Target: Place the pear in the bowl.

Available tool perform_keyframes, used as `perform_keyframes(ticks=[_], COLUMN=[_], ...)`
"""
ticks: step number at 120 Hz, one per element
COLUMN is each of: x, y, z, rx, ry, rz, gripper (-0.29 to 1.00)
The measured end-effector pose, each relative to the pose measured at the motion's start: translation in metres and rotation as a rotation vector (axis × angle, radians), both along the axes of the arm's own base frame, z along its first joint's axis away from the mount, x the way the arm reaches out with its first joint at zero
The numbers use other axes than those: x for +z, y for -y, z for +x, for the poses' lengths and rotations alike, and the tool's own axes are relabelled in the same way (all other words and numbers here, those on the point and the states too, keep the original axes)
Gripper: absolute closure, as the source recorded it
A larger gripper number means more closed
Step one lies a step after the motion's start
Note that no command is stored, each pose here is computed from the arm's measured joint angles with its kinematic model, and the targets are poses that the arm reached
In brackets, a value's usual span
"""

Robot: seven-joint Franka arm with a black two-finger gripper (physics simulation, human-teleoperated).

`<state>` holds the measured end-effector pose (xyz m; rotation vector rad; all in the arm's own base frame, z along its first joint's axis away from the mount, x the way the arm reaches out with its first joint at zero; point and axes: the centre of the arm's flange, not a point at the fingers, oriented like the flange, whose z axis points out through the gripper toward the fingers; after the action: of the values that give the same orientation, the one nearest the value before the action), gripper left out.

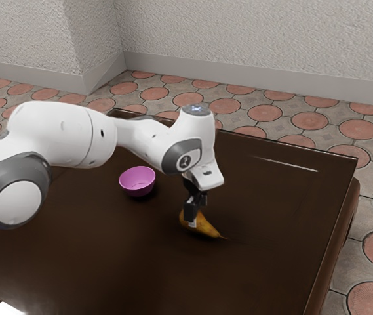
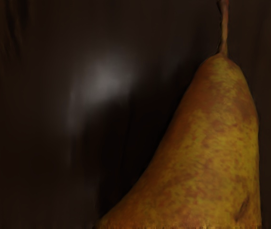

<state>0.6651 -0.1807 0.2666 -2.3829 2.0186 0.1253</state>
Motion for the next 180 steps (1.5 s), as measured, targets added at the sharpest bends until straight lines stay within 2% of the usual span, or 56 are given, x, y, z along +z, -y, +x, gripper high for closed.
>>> perform_keyframes(ticks=[37,131,180], x=[-0.008,-0.011,-0.004], y=[-0.008,-0.025,-0.021], z=[-0.008,-0.002,0.002], rx=[-0.060,-0.126,-0.151], ry=[-0.004,0.017,0.061], rz=[-0.029,-0.037,-0.042], gripper=[0.00,0.00,0.28])
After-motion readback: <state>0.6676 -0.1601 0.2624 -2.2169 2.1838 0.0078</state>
